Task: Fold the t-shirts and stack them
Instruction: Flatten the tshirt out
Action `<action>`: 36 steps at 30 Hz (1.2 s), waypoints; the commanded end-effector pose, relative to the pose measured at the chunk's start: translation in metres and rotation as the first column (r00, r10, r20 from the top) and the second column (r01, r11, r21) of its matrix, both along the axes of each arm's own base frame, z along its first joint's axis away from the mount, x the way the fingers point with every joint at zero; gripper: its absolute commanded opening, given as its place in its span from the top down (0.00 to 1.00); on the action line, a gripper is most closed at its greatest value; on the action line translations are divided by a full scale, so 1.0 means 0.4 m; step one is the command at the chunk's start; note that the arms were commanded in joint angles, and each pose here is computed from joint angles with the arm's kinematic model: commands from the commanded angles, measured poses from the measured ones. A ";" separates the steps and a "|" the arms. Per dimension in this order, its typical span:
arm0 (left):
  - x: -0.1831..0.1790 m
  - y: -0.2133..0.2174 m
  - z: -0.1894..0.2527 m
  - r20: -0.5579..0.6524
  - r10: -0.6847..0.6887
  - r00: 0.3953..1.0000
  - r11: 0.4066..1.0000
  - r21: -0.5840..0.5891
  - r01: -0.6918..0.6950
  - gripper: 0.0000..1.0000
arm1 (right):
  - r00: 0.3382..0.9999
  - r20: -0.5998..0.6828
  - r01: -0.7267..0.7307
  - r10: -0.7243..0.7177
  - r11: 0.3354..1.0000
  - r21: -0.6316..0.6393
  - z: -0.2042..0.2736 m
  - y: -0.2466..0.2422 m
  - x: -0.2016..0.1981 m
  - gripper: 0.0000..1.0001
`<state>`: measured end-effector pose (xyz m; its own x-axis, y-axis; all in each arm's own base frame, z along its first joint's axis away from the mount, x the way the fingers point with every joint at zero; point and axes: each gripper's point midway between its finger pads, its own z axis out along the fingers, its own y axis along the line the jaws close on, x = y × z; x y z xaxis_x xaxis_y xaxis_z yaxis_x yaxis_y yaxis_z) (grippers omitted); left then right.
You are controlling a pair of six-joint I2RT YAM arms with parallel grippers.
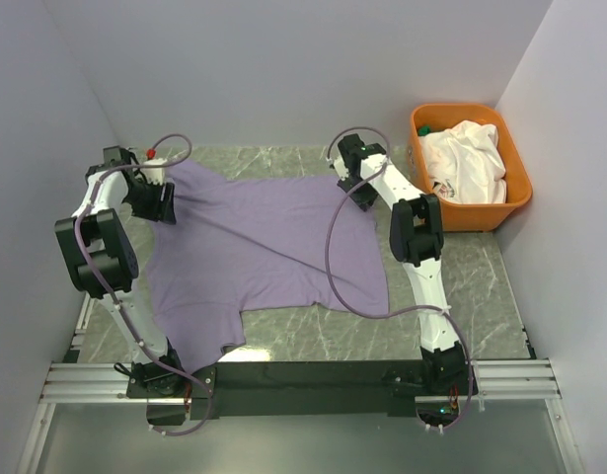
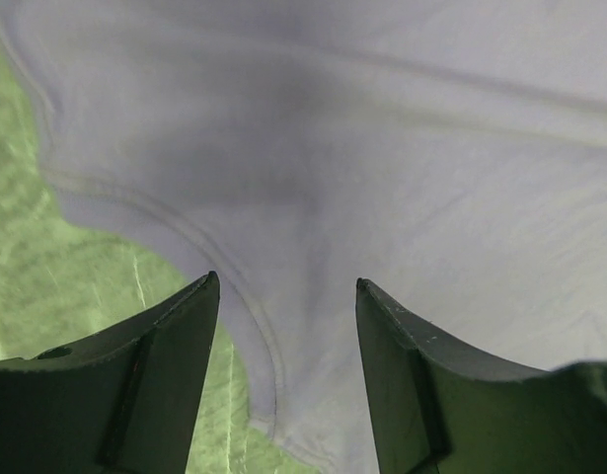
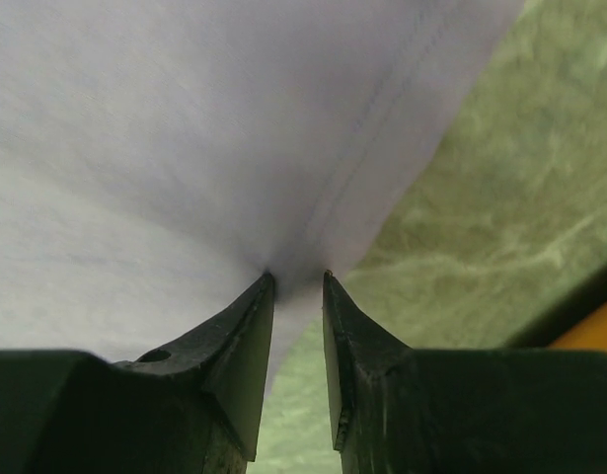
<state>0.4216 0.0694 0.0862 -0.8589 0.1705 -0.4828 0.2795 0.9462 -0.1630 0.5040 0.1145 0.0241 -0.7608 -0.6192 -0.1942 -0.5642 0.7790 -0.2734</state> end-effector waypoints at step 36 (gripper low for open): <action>-0.470 0.002 -0.120 -0.398 -0.207 0.893 0.971 0.024 0.236 0.41 | 0.989 -0.142 -0.027 0.042 0.994 0.108 0.142 -0.080 -0.123 0.63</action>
<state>0.2541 0.0876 0.0191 -0.9186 0.3835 -0.0954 0.3932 0.9110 -0.1239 0.4461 0.0739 0.0357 -0.7781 -0.6275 -0.0293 -0.6219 0.7761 -0.1047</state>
